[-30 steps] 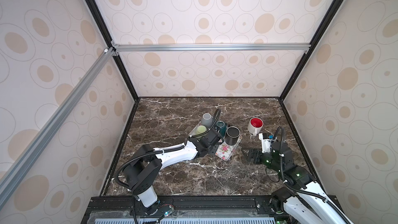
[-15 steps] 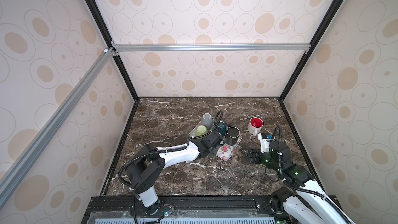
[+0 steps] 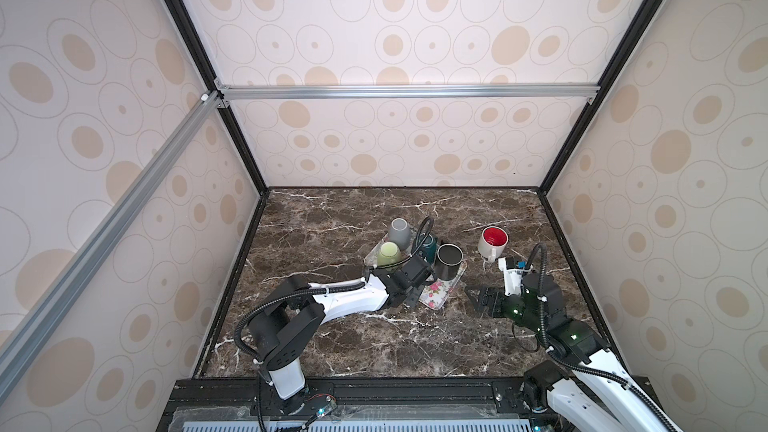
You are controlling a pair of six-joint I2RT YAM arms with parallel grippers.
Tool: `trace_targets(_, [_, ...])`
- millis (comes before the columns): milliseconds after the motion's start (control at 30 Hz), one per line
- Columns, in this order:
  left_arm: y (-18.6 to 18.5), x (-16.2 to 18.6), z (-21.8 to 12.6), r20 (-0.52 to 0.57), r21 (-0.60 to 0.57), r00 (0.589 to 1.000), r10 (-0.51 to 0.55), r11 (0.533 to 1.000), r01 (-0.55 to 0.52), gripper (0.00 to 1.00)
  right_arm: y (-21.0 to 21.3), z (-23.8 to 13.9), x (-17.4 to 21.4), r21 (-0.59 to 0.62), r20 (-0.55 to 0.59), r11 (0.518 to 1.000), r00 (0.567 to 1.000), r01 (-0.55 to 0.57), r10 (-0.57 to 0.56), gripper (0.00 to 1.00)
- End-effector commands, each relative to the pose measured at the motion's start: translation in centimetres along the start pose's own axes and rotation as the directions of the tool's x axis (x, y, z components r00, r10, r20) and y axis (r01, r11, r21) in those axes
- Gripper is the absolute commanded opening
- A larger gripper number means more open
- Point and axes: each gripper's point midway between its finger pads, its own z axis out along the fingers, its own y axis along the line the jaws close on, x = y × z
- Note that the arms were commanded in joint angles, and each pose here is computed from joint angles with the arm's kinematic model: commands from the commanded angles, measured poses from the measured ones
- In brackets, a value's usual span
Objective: Turn the mug right side up
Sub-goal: 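Lower the left gripper and close it on the pink mug's handle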
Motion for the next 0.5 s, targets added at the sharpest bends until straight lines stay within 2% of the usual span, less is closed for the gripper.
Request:
trace_targets(0, [-0.61, -0.87, -0.29, 0.022, 0.003, 1.0, -0.014, 1.0, 0.014, 0.29, -0.38, 0.14, 0.76, 0.009, -0.018, 1.0, 1.0, -0.007, 0.007, 0.89])
trace_targets(467, [0.01, -0.63, 0.32, -0.005, -0.052, 1.0, 0.009, 0.999, -0.009, 0.26, -0.26, 0.38, 0.63, 0.008, -0.024, 1.0, 1.0, -0.014, 0.014, 0.89])
